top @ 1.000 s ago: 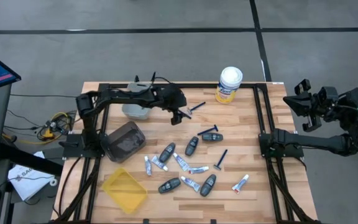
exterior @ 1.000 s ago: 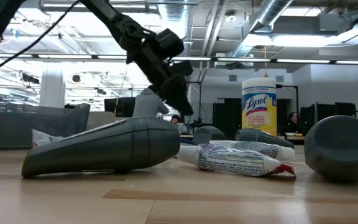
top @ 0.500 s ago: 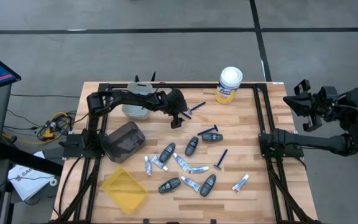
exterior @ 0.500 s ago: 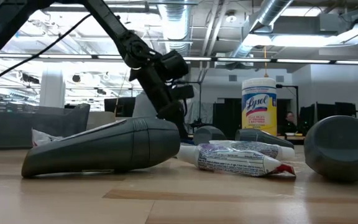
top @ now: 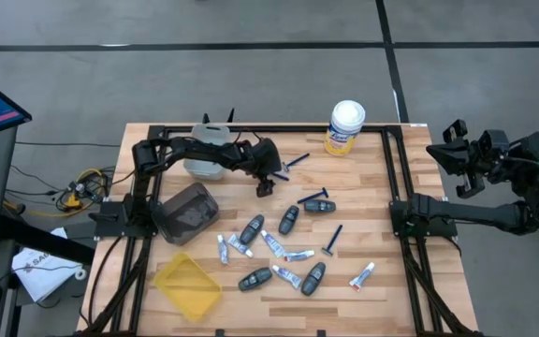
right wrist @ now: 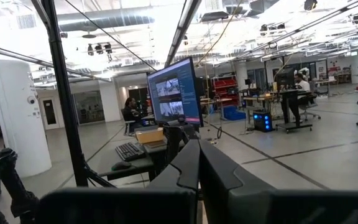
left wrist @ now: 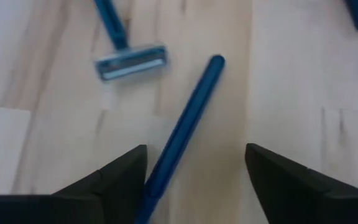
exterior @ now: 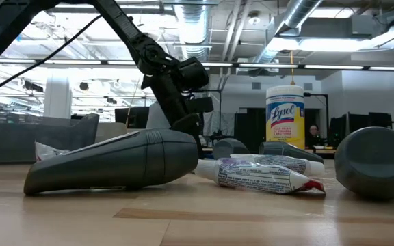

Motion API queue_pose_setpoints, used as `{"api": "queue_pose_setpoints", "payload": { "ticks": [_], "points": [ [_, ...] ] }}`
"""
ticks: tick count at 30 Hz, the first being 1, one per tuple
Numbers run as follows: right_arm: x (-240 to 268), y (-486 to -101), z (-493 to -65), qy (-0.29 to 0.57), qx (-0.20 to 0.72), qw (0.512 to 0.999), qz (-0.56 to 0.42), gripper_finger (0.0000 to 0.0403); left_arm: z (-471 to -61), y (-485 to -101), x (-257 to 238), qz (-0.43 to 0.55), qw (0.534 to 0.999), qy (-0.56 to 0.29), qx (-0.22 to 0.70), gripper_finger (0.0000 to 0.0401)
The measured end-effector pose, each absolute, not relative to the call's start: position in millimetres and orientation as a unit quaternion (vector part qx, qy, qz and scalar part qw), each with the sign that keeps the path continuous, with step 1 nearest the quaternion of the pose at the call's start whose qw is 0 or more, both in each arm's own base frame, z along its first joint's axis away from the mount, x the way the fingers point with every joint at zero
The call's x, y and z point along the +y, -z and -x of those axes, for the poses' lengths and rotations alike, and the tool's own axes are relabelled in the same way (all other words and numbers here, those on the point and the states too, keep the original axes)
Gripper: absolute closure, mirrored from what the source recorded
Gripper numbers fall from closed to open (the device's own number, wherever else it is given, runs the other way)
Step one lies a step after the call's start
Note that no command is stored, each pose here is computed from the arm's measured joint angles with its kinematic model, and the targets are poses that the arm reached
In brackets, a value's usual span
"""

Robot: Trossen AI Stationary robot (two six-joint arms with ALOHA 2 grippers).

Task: Pick & Place Travel size toiletries
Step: Put the razor into the gray bin

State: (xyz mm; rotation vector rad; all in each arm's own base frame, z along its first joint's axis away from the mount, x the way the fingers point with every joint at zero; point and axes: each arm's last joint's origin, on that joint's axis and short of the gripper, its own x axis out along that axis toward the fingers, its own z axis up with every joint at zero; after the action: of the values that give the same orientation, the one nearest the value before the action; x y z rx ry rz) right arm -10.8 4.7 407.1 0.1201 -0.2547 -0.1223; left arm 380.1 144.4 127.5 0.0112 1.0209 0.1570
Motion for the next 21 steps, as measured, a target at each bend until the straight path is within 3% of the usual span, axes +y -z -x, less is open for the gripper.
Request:
{"api": "queue_pose_setpoints", "payload": {
  "ticks": [9,17,21],
  "points": [
    [5,-407,11,0.061,-0.127,0.988,-0.056,0.0403,-382,-126,133,0.017,0.863,-0.094,0.497,0.025],
    [5,-407,11,0.061,-0.127,0.988,-0.056,0.0403,-383,-127,129,0.018,0.861,-0.1,0.498,0.0374],
    [5,-407,11,0.061,-0.127,0.988,-0.056,0.0403,-383,-127,129,0.03,0.86,-0.107,0.497,0.0377]
  ]
}}
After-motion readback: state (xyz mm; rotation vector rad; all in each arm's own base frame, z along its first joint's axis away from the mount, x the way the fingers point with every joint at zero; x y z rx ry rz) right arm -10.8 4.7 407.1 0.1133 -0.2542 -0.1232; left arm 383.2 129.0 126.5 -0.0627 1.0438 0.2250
